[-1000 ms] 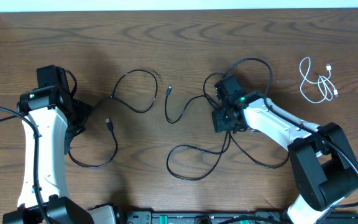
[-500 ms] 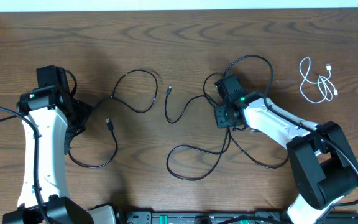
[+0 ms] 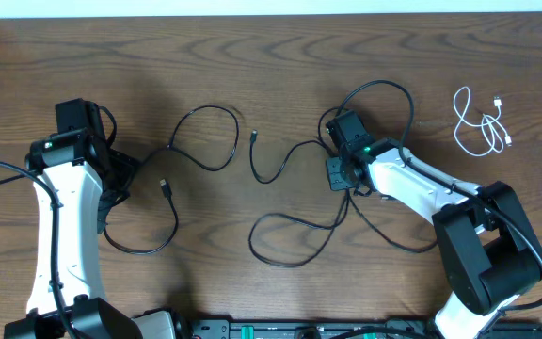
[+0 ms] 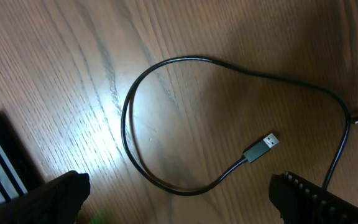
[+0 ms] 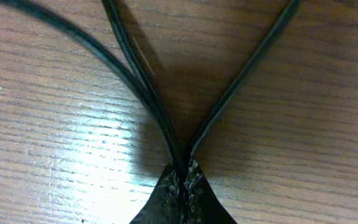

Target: Untangle cables

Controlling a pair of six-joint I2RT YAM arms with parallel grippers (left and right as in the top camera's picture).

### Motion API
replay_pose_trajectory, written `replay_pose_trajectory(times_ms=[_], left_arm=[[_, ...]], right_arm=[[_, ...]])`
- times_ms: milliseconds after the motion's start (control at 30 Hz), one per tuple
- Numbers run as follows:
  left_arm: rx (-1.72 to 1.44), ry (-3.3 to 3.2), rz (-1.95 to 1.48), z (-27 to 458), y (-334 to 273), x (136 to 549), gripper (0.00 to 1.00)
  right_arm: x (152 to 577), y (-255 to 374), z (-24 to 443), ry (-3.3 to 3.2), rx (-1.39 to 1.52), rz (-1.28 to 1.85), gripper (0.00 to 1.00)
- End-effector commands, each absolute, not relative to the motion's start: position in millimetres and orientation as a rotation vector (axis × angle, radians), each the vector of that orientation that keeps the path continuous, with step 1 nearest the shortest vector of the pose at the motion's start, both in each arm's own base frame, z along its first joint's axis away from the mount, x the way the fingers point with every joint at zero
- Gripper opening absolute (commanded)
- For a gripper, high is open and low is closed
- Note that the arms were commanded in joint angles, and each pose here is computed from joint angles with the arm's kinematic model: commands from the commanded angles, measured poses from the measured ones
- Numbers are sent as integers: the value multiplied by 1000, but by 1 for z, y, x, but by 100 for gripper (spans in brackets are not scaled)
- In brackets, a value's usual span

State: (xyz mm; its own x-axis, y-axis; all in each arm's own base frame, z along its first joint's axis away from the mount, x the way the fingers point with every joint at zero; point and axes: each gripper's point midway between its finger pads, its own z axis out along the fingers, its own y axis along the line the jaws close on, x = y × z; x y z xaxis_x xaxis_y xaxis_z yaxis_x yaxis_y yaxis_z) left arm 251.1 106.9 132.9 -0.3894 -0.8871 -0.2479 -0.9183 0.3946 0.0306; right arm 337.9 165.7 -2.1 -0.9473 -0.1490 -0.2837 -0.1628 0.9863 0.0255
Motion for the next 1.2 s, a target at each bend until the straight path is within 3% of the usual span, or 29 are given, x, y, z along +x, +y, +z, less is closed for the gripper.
replay_pose_trajectory(times_ms=[0, 167, 467, 533, 800, 967, 1167], left_arm=[[-1608, 2462, 252, 134, 108, 250, 98], [-1608, 2462, 252, 134, 108, 250, 98], [-1608, 2462, 252, 134, 108, 250, 98], [-1608, 2462, 252, 134, 108, 250, 98], [-1608, 2462, 252, 134, 108, 250, 98], [-1608, 2462, 252, 134, 108, 250, 98], [-1608, 2462, 252, 134, 108, 250, 98]], right_arm=[[322, 158, -22, 2925, -233, 57, 1], [339, 170, 35, 2807, -386, 263, 1], [366, 150, 227, 2261, -350, 384, 1], [372, 125, 276, 2105, -286, 330, 1], [378, -24, 384, 1742, 173, -88, 1], [362, -101, 387, 1701, 400, -253, 1], [345, -158, 323, 1876, 658, -313, 1]])
